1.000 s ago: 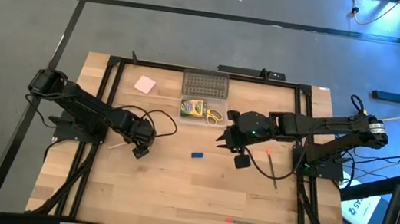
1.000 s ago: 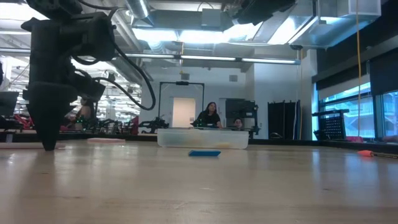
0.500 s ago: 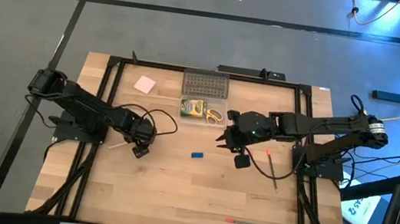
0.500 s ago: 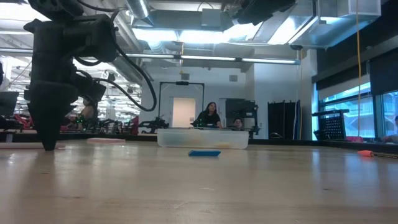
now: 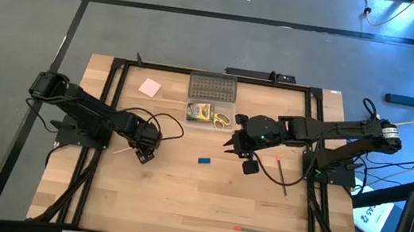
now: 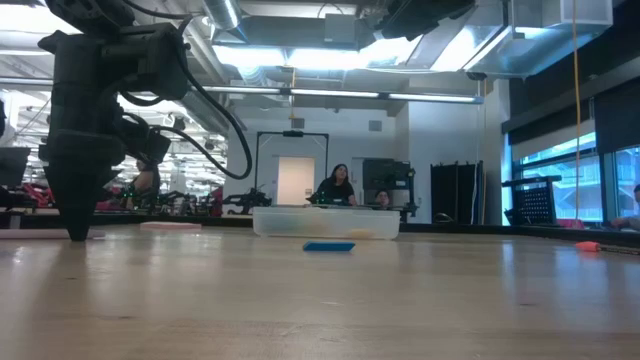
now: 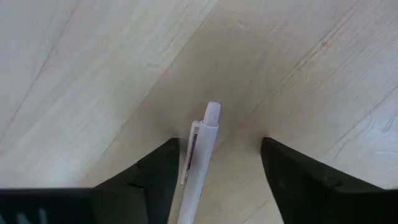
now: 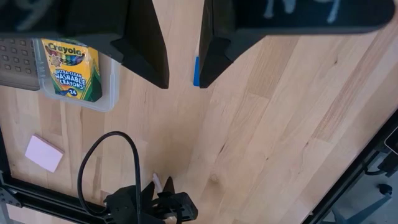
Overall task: Pack school essentials
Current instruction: Put the light pink pen into the black supply box
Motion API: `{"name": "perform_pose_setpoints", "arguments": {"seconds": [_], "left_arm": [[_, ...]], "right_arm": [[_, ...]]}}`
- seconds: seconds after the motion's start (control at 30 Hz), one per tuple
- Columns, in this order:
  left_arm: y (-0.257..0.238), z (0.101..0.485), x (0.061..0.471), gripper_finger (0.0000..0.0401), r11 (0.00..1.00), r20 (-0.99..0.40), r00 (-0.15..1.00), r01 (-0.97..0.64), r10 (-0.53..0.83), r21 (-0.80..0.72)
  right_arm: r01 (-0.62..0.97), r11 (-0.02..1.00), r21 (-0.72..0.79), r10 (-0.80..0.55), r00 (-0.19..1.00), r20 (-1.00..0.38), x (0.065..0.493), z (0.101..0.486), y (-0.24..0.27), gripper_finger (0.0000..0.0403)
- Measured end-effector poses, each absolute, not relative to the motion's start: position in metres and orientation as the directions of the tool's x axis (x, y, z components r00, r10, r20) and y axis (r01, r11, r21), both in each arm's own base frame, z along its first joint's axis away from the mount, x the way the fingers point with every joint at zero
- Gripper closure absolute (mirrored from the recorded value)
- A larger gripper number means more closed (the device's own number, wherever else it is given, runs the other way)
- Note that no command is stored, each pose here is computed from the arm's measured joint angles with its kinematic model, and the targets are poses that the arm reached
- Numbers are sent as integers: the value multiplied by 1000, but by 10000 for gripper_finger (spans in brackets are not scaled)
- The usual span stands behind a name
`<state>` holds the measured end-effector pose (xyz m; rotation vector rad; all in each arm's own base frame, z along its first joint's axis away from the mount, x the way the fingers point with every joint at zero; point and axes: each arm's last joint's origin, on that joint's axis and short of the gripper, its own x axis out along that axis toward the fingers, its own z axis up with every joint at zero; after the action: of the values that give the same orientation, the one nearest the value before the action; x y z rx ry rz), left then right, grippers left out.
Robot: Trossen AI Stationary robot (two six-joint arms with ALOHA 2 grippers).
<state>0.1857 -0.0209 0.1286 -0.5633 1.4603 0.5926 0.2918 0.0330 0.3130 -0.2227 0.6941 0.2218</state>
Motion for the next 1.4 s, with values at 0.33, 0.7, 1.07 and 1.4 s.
{"name": "perform_pose_setpoints", "arguments": {"seconds": [0.33,0.7,1.07,1.4], "left_arm": [[-21,129,186,267,734,-999,23,-679,33,9],[-20,129,186,322,733,-999,24,-680,46,17],[-21,134,192,350,733,-998,38,-680,59,17],[-21,144,203,361,733,-994,80,-680,69,-4]], "right_arm": [[-274,953,-129,127,747,-652,292,313,33,311],[-274,953,-128,127,747,-652,292,313,33,311],[-275,953,-128,128,747,-653,292,313,33,311],[-274,956,-101,143,740,-657,287,316,33,311]]}}
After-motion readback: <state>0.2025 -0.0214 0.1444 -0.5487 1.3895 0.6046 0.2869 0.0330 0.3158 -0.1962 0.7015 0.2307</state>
